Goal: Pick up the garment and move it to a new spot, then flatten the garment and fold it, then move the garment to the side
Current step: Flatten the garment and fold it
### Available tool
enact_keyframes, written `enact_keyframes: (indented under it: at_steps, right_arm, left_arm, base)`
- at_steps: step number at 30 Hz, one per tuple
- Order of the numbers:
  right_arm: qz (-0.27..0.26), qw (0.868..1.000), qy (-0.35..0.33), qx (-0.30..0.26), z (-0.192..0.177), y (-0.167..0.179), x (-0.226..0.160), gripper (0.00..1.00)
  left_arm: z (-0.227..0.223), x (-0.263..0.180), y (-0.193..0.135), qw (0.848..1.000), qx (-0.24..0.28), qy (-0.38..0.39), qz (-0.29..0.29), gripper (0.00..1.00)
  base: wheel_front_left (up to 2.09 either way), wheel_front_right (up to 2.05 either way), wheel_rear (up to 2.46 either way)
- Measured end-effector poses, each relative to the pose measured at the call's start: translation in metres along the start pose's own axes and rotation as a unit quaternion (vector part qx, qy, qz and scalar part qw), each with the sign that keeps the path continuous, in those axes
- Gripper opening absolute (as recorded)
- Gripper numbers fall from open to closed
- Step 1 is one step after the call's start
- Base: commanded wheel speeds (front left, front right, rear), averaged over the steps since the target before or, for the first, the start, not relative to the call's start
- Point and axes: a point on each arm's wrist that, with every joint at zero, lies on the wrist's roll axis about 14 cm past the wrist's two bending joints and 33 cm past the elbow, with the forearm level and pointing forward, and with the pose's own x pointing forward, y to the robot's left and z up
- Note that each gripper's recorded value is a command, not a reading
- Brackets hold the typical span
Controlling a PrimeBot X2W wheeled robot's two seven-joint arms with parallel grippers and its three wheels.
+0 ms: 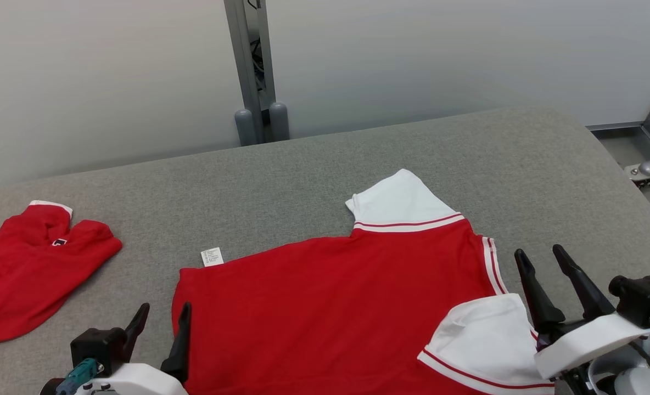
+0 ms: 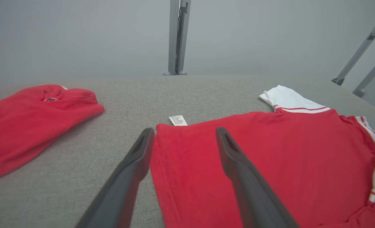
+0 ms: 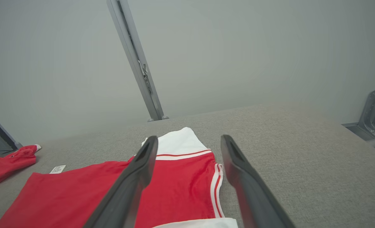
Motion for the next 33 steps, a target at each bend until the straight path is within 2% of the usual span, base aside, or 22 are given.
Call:
enact_keyframes:
  at_steps: [3, 12, 22, 33]
  right_arm:
    - [0.006, 1.000, -0.010, -0.006, -0.005, 0.006, 0.000, 1.00]
    - [-0.009, 1.000, 0.001, 0.027, -0.031, 0.010, 0.003, 1.00]
    - [-0.031, 0.999, 0.016, 0.024, -0.043, -0.007, 0.013, 1.00]
    - [-0.040, 0.998, 0.025, 0.029, -0.051, -0.011, 0.016, 1.00]
  left_arm:
    - [-0.004, 0.007, 0.005, 1.000, 0.010, -0.010, 0.015, 1.00]
    - [-0.025, 0.036, 0.015, 0.999, 0.027, 0.007, 0.037, 1.00]
    - [-0.045, 0.085, 0.052, 0.987, 0.118, 0.082, 0.071, 1.00]
    - [-0.066, 0.104, 0.040, 0.979, 0.150, 0.133, 0.034, 1.00]
  base:
    - [0.00, 0.00, 0.00]
    - [0.00, 0.00, 0.00]
    - [0.00, 0.00, 0.00]
    - [0.00, 0.00, 0.00]
